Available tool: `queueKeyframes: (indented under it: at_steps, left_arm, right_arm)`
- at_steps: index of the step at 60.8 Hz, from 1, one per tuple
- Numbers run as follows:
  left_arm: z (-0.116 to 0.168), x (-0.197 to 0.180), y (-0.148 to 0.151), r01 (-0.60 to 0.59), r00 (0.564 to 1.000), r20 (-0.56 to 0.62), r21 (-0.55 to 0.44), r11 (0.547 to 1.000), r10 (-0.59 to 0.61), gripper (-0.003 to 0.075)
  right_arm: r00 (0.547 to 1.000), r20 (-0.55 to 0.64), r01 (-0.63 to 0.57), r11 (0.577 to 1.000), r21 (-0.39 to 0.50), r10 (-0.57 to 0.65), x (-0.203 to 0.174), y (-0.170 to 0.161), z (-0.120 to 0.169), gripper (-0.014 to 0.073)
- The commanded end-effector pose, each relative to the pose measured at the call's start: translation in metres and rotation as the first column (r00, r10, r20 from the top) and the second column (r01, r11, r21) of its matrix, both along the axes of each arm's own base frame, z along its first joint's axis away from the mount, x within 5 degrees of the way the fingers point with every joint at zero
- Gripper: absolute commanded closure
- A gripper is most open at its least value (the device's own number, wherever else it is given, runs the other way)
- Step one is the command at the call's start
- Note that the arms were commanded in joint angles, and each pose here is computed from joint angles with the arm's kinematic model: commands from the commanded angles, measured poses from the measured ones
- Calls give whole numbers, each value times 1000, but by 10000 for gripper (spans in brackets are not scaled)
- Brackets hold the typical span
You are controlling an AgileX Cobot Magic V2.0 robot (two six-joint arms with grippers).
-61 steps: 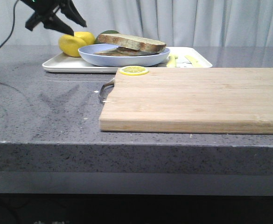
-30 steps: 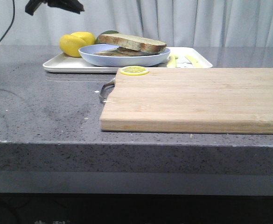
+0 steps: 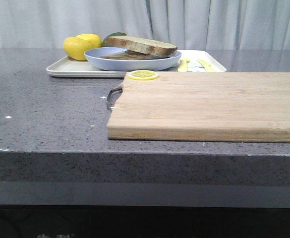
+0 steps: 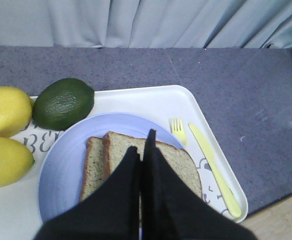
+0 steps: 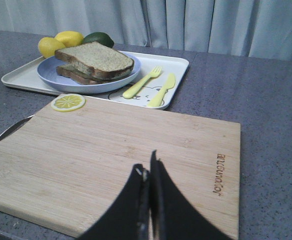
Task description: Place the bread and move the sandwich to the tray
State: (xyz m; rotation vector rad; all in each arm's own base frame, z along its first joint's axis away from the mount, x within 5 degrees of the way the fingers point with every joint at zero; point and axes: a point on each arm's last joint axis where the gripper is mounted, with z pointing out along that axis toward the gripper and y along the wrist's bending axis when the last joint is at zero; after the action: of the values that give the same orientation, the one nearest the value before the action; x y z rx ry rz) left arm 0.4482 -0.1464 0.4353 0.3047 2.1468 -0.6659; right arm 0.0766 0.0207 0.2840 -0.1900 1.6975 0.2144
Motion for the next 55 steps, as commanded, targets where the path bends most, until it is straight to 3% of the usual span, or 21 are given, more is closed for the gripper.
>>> queueKeyframes:
  at_steps: [1,8,18,36,55]
  left_arm:
    - [38,-36,-9,-21,997,81,70,997,15,741]
    - [20,-53,-13,-80,997,12,307,948,80,741]
    - [-2,-80,4,-119,981,-93,408,905,170,741]
    - [-19,-141,71,-300,947,7,377,876,321,741]
    - [-45,-224,140,-511,859,181,269,817,478,741]
  right_arm:
    - [995,96,15,1000,23,-17,1,-1,16,655]
    - [995,96,15,1000,23,-17,1,-1,16,655]
    - [995,96,15,1000,23,-17,1,-1,16,655]
    - [995,96,15,1000,23,-17,1,-1,16,655]
    - [995,96,15,1000,23,-17,1,-1,16,655]
